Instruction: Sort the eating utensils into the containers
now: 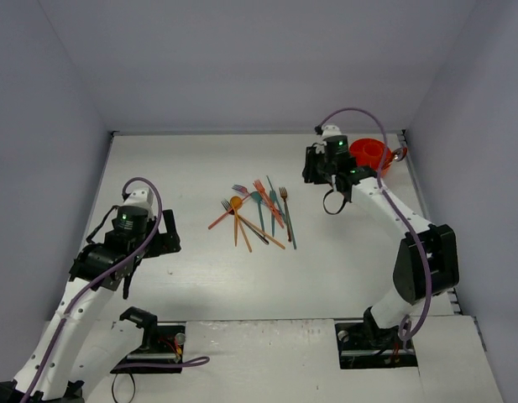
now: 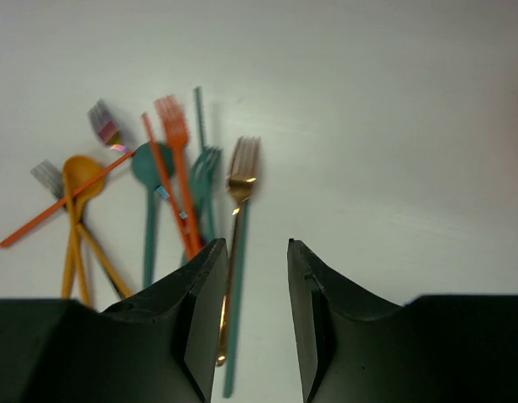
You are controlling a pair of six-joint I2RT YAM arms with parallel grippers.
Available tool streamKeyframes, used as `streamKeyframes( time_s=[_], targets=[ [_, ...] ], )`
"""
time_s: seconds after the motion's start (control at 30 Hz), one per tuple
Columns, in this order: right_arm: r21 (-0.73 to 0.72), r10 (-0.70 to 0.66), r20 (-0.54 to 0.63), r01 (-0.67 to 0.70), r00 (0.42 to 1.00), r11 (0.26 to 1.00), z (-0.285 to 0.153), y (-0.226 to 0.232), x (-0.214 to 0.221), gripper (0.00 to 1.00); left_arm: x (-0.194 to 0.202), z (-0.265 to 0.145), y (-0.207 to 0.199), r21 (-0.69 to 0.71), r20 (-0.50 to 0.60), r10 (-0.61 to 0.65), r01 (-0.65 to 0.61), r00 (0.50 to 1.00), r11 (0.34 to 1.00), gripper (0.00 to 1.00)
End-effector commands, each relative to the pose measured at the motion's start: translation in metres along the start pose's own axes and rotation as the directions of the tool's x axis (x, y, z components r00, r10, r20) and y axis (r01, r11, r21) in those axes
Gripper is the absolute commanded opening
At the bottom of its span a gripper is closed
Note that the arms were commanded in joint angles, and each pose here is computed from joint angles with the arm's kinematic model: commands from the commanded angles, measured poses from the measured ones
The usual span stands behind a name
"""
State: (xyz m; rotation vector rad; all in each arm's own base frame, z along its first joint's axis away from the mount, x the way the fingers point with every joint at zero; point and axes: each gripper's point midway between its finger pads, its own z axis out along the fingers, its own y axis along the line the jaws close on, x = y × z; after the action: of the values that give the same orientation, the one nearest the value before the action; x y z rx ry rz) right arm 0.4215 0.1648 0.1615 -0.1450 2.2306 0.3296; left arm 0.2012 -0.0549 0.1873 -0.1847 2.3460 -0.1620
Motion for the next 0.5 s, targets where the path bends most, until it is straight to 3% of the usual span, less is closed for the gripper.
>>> streamKeyframes(
  time_s=[0.0,0.2,0.47],
  targets=[
    [-0.098,-0.028,-0.073,0.02,0.997,0.995,0.008,0.061,0.029,0.32,-0.018,-0.003,-0.014,0.047,0.044,-0.037,0.035,0.998,0.998,0.91],
    [-0.081,-0.013,-0.125,0.003,0.992,0.997,0.035,0.11,0.057,0.31,-0.015,-0.002,-0.015,0.055,0.032,-0.044,0.042,0.999,0.998,0.91],
    [-0.034,0.003,-0.179,-0.009,0.984,0.999,0.077,0.129,0.082,0.28,-0.014,-0.003,-0.016,0.059,0.03,-0.05,0.048,0.998,0.997,0.91]
  ],
)
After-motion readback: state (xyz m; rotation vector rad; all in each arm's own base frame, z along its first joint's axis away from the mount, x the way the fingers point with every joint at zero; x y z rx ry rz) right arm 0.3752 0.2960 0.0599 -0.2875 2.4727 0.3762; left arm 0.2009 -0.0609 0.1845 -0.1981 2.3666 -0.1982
